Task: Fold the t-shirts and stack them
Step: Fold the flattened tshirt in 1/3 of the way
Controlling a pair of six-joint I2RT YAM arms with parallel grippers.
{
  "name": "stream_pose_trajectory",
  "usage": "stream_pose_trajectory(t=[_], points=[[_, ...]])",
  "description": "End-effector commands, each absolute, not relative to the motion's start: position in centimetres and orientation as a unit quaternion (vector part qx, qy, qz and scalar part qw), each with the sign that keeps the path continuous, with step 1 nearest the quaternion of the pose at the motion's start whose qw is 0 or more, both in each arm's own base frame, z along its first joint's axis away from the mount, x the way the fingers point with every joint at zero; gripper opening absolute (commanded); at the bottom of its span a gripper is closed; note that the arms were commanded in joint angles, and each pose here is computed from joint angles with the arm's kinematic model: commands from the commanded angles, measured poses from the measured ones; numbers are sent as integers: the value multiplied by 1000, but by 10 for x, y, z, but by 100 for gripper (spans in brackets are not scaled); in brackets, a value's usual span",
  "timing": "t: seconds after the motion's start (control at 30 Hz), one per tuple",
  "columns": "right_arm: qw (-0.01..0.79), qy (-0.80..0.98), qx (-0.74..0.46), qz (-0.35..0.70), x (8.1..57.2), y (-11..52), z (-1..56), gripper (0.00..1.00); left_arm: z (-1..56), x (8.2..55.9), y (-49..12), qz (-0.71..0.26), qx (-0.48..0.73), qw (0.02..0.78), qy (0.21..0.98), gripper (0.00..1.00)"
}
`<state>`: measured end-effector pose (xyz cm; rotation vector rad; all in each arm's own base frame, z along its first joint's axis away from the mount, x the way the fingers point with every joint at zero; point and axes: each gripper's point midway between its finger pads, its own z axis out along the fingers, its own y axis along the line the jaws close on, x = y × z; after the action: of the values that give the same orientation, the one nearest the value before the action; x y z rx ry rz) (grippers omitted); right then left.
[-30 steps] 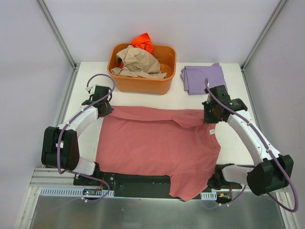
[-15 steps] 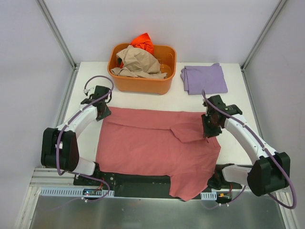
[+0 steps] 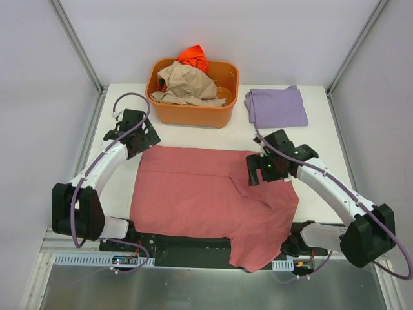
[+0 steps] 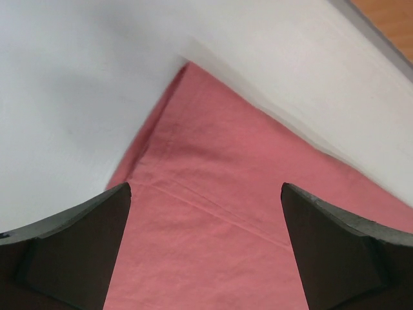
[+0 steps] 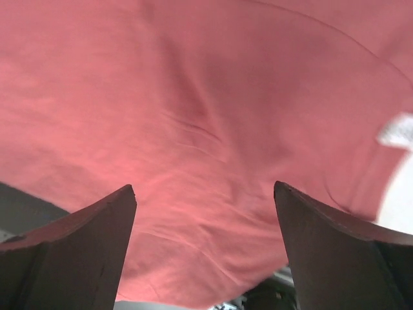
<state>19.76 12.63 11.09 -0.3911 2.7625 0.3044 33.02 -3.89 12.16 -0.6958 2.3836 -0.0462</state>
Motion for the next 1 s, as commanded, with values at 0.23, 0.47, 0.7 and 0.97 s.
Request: stream_pose_trajectory(t=[0.23, 0.47, 0.7, 0.97], points=[[115, 922, -261, 261, 199, 252, 84, 63, 69, 351, -86, -121, -218, 255, 934, 99], [57, 951, -245, 178, 199, 230, 39, 53, 52, 345, -66, -66, -238, 254, 935, 99], [77, 966, -229, 89, 219, 203, 28, 48, 43, 340, -57, -40, -244, 248, 937, 99], [100, 966, -237, 26, 237, 181, 29, 47, 41, 340, -54, -32, -244, 247, 937, 99]])
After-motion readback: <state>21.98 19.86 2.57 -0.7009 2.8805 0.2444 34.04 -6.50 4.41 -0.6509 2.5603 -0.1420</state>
